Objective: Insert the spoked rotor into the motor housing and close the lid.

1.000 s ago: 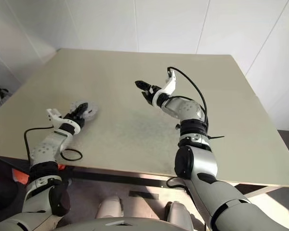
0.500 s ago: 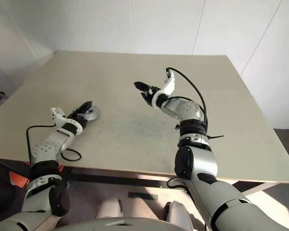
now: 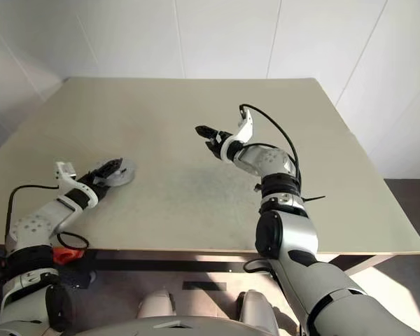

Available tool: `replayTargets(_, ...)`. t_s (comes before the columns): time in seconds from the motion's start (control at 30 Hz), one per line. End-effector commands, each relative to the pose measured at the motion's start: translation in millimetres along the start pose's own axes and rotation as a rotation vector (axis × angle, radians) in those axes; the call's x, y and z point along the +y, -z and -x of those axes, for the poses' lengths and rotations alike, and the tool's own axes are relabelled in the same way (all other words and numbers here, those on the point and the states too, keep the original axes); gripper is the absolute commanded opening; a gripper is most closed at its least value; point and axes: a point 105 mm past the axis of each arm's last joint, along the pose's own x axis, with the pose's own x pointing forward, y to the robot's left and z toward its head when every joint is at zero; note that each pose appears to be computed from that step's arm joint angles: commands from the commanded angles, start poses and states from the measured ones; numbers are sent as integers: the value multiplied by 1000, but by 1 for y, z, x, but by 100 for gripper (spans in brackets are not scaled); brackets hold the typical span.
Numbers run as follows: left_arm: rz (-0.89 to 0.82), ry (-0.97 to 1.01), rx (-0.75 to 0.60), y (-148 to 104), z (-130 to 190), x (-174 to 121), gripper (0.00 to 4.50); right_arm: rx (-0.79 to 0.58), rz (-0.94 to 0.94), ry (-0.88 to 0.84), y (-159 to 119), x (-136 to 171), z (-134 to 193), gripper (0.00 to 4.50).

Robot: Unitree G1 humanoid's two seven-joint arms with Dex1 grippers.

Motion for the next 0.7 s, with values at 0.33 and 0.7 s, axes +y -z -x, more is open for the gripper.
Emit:
replayTargets(0.33,-312,-160,26,-42,21,19,447,138,102,-145,3,32,4,358)
replayTargets(0.7,-659,20,-93,-66,16,-43,447,-14,571,-225,-7,40,10,358)
